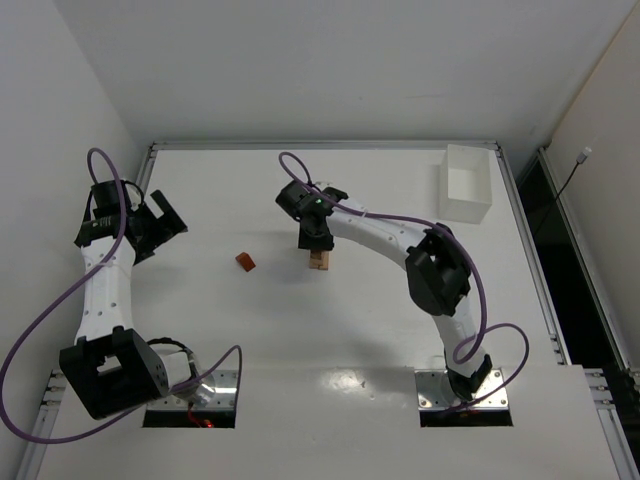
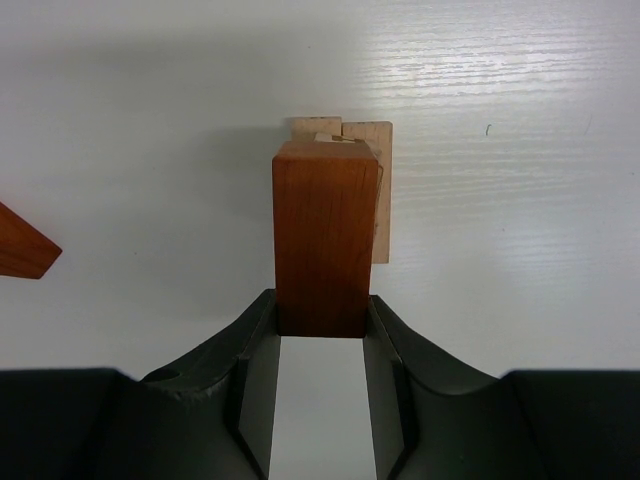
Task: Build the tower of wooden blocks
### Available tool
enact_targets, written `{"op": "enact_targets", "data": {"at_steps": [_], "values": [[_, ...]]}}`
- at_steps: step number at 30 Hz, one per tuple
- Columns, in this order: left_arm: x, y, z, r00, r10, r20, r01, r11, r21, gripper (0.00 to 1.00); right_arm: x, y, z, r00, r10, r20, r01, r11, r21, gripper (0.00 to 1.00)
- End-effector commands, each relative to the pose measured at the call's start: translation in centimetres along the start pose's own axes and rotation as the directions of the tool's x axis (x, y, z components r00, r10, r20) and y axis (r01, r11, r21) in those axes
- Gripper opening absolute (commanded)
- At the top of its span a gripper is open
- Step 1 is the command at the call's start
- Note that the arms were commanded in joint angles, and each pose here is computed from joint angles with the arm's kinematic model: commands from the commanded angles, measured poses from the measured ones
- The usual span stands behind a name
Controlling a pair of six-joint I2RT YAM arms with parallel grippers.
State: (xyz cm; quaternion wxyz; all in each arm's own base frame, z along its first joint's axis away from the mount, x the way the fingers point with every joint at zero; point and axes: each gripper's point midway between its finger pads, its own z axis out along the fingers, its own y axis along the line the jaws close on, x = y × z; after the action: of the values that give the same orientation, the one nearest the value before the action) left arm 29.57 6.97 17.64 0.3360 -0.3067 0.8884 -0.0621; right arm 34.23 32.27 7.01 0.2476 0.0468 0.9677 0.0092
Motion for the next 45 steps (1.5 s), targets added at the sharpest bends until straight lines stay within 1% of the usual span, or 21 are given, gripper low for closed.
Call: {"op": "enact_targets", "data": {"at_steps": [1, 2, 3, 5, 6, 8, 11, 17, 20, 24, 27, 30, 31, 34, 36, 37, 40, 41, 42, 43, 45], "values": [[-0.6, -0.8, -0.6, 0.999, -0.003, 0.038, 0.002, 1.0, 0.03, 1.0, 0.2, -0.2, -0.2, 1.0, 0.011, -0.009, -0.011, 1.0, -0.006, 0.06], [-0.6, -0.8, -0.6, 0.999, -0.003, 0.038, 0.002, 1.0, 0.03, 1.0, 0.4, -0.4, 0.0, 1.0, 0.008, -0.015, -0.008, 1.0, 0.0, 0.12], [-0.6, -0.8, -0.6, 0.999, -0.003, 0.038, 0.002, 1.0, 0.03, 1.0, 0.5, -0.4, 0.0, 1.0, -0.003, -0.021, 0.003, 1.0, -0.006, 0.26], [-0.6, -0.8, -0.6, 0.999, -0.003, 0.038, 0.002, 1.0, 0.03, 1.0, 0.2, -0.2, -0.4, 1.0, 0.003, -0.01, -0.003, 1.0, -0.019, 0.34], [-0.6, -0.8, -0.6, 0.999, -0.003, 0.038, 0.002, 1.0, 0.03, 1.0, 0.5, -0.4, -0.2, 1.0, -0.011, -0.017, 0.011, 1.0, -0.011, 0.48], [-0.6, -0.8, -0.6, 0.999, -0.003, 0.038, 0.002, 1.0, 0.03, 1.0, 0.4, -0.3, -0.1, 1.0, -0.008, -0.011, 0.008, 1.0, -0.018, 0.53], [-0.6, -0.8, -0.6, 0.999, -0.003, 0.038, 0.002, 1.0, 0.03, 1.0, 0.5, -0.3, -0.2, 0.999, -0.036, -0.01, 0.036, 0.999, -0.034, 0.69], [-0.5, -0.7, -0.4, 0.999, 0.006, 0.039, -0.008, 1.0, 0.029, 1.0, -0.8, 0.6, -2.0, 0.993, -0.096, 0.063, 0.104, 0.984, -0.142, 0.83], [-0.1, -0.6, -0.4, 0.999, 0.031, 0.034, -0.032, 0.999, 0.036, 1.0, -1.4, 2.1, -3.6, 0.973, -0.176, 0.151, 0.21, 0.945, -0.251, 0.92], [1.1, -0.6, -0.2, 0.998, 0.054, 0.013, -0.055, 0.997, 0.062, 1.0, -3.9, 3.4, -8.7, 0.908, -0.228, 0.351, 0.359, 0.855, -0.374, 0.96], [2.3, -1.7, -0.2, 0.996, 0.089, -0.018, -0.086, 0.985, 0.149, 1.0, -4.7, 2.9, -10.8, 0.849, -0.289, 0.442, 0.464, 0.807, -0.365, 0.96], [3.6, -3.8, -0.3, 0.986, 0.157, -0.051, -0.134, 0.943, 0.305, 1.0, -6.3, 1.0, -13.0, 0.792, -0.316, 0.522, 0.521, 0.796, -0.308, 0.96], [3.9, -4.1, -0.2, 0.984, 0.167, -0.064, -0.137, 0.934, 0.331, 1.0, -7.1, -0.1, -13.2, 0.782, -0.316, 0.537, 0.514, 0.815, -0.268, 0.96], [4.5, -5.7, 0.7, 0.963, 0.252, -0.092, -0.203, 0.91, 0.362, 1.0, -8.3, -3.0, -14.1, 0.728, -0.361, 0.583, 0.547, 0.818, -0.177, 0.96], [3.0, -7.2, 0.8, 0.943, 0.33, -0.046, -0.294, 0.889, 0.35, 1.0, -9.6, -5.2, -14.8, 0.698, -0.38, 0.607, 0.561, 0.817, -0.134, 0.96], [4.2, -8.6, 1.6, 0.918, 0.389, -0.082, -0.334, 0.866, 0.372, 1.0, -9.5, -6.6, -14.5, 0.699, -0.404, 0.59, 0.561, 0.822, -0.101, 0.96], [3.4, -11.9, 1.9, 0.868, 0.495, -0.042, -0.438, 0.802, 0.406, 1.0, -10.6, -10.2, -14.7, 0.69, -0.444, 0.572, 0.559, 0.828, -0.032, 0.96], [4.8, -13.3, 2.9, 0.824, 0.562, -0.069, -0.481, 0.759, 0.439, 1.0, -10.2, -11.5, -14.3, 0.687, -0.482, 0.544, 0.572, 0.821, 0.005, 0.96], [4.9, -14.3, 3.2, 0.805, 0.589, -0.061, -0.506, 0.738, 0.446, 1.0, -10.6, -12.7, -14.5, 0.686, -0.488, 0.539, 0.565, 0.825, 0.026, 0.96], [4.5, -15.3, 3.3, 0.794, 0.606, -0.051, -0.526, 0.727, 0.442, 0.94, -10.5, -13.8, -14.3, 0.688, -0.501, 0.525, 0.562, 0.826, 0.052, 0.96], [6.5, -16.7, 4.8, 0.729, 0.68, -0.082, -0.575, 0.673, 0.465, 0.84, -10.7, -16.3, -14.9, 0.7, -0.49, 0.52, 0.529, 0.845, 0.083, 0.96]]}}
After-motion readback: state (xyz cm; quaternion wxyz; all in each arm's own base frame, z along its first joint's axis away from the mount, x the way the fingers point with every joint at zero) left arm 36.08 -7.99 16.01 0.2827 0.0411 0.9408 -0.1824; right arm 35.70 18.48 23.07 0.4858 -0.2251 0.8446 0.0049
